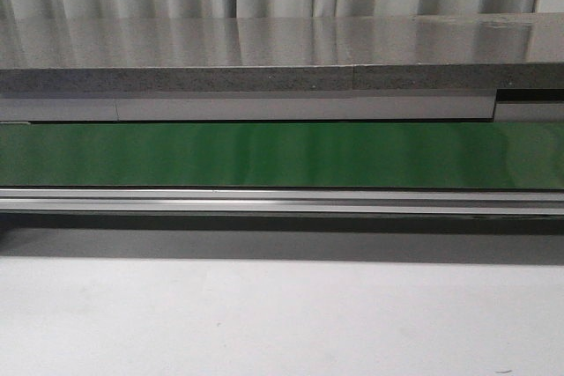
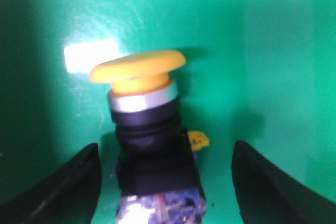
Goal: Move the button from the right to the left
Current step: 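Lower the right gripper and grasp the yellow push button, then carry the button with the right gripper and set it on the belt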
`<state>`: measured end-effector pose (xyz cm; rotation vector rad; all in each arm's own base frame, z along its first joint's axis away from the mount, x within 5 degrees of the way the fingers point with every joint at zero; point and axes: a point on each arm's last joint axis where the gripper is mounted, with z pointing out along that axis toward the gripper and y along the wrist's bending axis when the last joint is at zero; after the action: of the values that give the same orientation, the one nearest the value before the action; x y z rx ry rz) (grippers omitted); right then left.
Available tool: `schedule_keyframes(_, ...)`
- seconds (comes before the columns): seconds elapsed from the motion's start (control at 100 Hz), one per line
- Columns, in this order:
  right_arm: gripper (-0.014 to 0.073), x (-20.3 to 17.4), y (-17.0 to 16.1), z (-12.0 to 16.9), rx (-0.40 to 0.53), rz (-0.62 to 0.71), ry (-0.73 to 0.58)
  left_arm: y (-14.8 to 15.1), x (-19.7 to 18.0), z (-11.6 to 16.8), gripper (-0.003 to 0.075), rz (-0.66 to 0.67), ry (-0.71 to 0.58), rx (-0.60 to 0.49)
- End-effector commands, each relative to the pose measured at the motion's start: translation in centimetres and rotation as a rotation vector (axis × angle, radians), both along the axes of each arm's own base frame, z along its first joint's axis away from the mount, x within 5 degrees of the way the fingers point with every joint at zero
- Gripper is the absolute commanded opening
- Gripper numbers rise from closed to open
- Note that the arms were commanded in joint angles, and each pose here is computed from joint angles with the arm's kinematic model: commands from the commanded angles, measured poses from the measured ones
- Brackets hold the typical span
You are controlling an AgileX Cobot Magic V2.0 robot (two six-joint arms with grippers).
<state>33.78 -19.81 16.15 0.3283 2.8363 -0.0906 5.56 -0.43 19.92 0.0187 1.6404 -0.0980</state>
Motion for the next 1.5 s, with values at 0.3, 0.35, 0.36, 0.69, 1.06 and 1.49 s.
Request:
schedule_keyframes(0.3, 0.0251, 0.3, -1.0, 2.3, -0.054, -0.015, -0.093, 0.0, 0.0, -0.7, -0.0020, 0.001, -0.066, -0.010)
schedule_keyframes(0.35, 0.0244, 0.1, -1.2, 2.4, -0.053, -0.022, -0.091, 0.0, 0.0, -0.7, -0.0020, 0.001, -0.066, -0.010)
schedule_keyframes(0.36, 0.0244, 0.1, -1.3, 2.4, -0.053, -0.023, -0.091, 0.0, 0.0, -0.7, -0.0020, 0.001, -0.066, -0.010)
schedule_keyframes(0.69, 0.0244, -2.9, -1.2, 8.8, 0.053, -0.186, -0.225, 0.0, 0.0, -0.7, -0.0020, 0.001, -0.066, -0.010)
schedule_keyframes(1.06, 0.0244, -3.2, 5.4, 14.6, 0.079, -0.023, -0.294, 0.0, 0.0, -0.7, -0.0020, 0.001, -0.066, -0.010)
schedule_keyframes(1.49, 0.0237, 0.0, 10.7, 13.3, 0.096, 0.138, -0.300, 0.0, 0.0, -0.7, -0.0020, 0.001, -0.066, -0.010)
